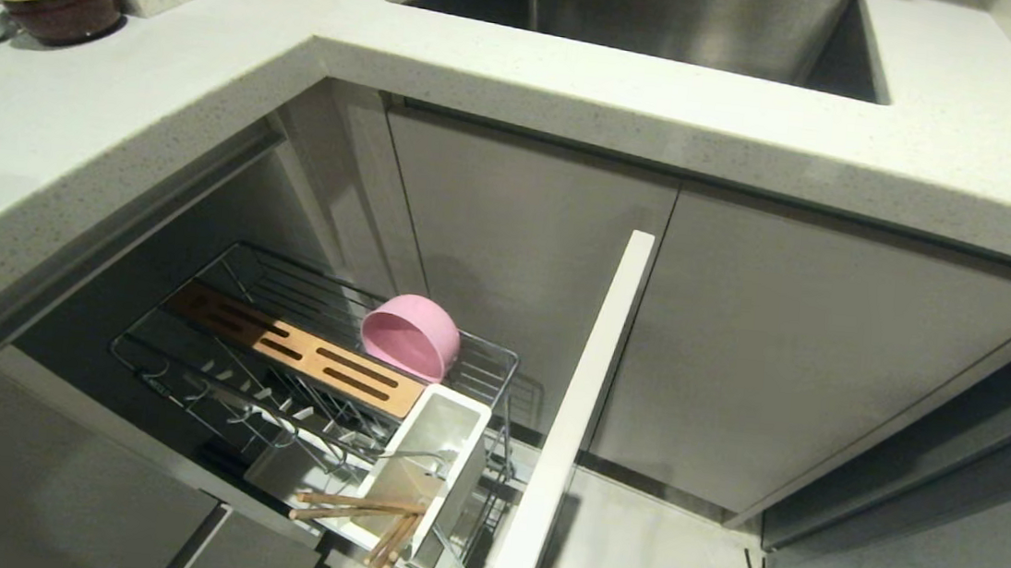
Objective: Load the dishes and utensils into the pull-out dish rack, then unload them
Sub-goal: Take the plate out of the cupboard
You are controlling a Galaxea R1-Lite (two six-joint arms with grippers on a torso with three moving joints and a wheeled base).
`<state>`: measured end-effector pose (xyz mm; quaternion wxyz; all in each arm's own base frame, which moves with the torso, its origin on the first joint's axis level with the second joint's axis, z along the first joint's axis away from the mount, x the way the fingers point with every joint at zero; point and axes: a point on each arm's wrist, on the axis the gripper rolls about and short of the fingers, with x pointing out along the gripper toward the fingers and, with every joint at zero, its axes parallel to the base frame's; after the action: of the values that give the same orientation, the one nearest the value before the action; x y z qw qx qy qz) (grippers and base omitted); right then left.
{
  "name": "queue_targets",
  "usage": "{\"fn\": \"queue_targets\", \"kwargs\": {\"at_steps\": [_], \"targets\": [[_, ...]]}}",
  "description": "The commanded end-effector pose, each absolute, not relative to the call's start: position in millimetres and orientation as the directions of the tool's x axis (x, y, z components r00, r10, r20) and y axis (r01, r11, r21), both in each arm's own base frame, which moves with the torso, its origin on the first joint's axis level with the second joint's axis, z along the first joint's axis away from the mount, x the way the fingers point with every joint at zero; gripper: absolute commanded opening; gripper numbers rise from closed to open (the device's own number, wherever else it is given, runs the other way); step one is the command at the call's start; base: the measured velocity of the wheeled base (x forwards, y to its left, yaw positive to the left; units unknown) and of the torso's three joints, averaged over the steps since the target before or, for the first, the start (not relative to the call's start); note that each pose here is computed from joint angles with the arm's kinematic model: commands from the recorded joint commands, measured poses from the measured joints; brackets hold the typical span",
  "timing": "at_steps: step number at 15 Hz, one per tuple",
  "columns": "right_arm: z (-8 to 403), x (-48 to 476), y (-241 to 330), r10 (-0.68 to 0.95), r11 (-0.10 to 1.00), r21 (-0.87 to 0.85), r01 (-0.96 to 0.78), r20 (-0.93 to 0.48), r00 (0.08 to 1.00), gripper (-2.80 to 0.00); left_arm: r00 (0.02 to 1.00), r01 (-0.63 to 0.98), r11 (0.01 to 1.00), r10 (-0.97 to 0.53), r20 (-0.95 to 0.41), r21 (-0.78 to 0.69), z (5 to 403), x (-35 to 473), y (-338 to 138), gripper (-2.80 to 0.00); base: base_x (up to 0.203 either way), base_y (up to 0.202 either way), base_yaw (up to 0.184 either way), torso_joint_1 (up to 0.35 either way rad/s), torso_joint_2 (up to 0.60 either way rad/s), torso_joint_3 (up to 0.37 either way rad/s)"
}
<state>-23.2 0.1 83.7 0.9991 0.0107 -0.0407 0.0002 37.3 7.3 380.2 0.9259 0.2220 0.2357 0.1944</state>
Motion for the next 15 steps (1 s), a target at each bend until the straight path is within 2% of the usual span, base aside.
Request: {"fn": "queue_targets", "kwargs": {"at_steps": [1, 5, 11, 15], "targets": [[77, -21, 0, 0.000, 1.000, 0.021, -0.001, 0.057, 0.998, -2.80, 0.716, -0.274, 0.760, 0.571, -0.402, 0.590, 381, 64, 6, -2.80, 0.000, 0.000, 0.000, 0.000, 0.00, 0.000], [77, -21, 0, 0.000, 1.000, 0.021, -0.001, 0.057, 0.998, -2.80, 0.605, -0.309, 0.665, 0.689, -0.399, 0.679, 378, 88, 6, -2.80, 0.000, 0.000, 0.000, 0.000, 0.00, 0.000], [77, -21, 0, 0.000, 1.000, 0.021, -0.001, 0.057, 0.998, -2.80, 0.519, -0.255, 0.642, 0.722, -0.458, 0.723, 362, 111, 8, -2.80, 0.000, 0.000, 0.000, 0.000, 0.00, 0.000], [77, -21, 0, 0.000, 1.000, 0.021, -0.001, 0.057, 0.998, -2.80, 0.502, -0.234, 0.638, 0.726, -0.470, 0.734, 360, 112, 8, -2.80, 0.000, 0.000, 0.000, 0.000, 0.00, 0.000]]}}
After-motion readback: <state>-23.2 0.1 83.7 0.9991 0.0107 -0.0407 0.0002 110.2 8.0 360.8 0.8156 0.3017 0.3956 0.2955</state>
